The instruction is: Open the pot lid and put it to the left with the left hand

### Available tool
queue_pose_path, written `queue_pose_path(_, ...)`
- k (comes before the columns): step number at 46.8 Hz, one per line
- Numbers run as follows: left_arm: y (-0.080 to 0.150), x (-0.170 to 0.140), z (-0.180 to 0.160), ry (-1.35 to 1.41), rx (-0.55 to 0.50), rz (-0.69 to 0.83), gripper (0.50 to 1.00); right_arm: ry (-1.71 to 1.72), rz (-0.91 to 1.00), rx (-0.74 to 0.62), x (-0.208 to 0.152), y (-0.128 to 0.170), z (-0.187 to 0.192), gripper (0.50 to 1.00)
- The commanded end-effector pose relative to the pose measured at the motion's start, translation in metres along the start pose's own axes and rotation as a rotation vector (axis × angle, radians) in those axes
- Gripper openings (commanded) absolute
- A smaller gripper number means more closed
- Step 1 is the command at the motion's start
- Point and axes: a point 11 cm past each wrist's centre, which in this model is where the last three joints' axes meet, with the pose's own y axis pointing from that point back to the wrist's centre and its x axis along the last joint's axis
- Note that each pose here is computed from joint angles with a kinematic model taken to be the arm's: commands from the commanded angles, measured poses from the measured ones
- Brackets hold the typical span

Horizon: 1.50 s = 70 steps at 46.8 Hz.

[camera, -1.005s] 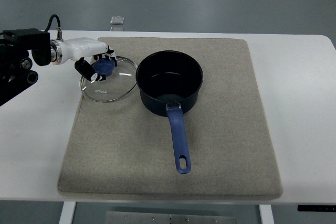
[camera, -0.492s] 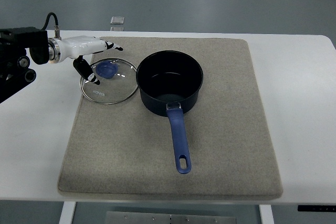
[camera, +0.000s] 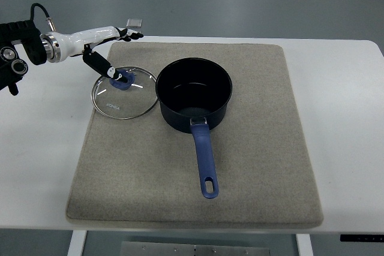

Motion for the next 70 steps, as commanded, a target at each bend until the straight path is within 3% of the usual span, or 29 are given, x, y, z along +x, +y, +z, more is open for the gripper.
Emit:
queue_pose_path(1, 0.003, 0.015, -0.003, 0.148, -0.027, 0.059, 0.992, 0.000, 0.000, 0.000, 0.000, 0.000, 0.000, 0.915)
queue_pose_path(23, 0.012, 0.044, -0.017, 0.826, -0.187, 0.196, 0.994, 0.000, 0.000, 0.000, 0.000, 0.000, 0.000, 0.915)
queue_pose_path(36, 0.011, 0.031, -0.030, 1.066, -0.229, 0.213, 0.994, 0.000, 0.000, 0.000, 0.000, 0.000, 0.000, 0.915)
queue_pose_path(70, 0.008, 0.012, -0.059, 1.344, -0.305, 0.199, 0.994, 0.000, 0.000, 0.000, 0.000, 0.000, 0.000, 0.915)
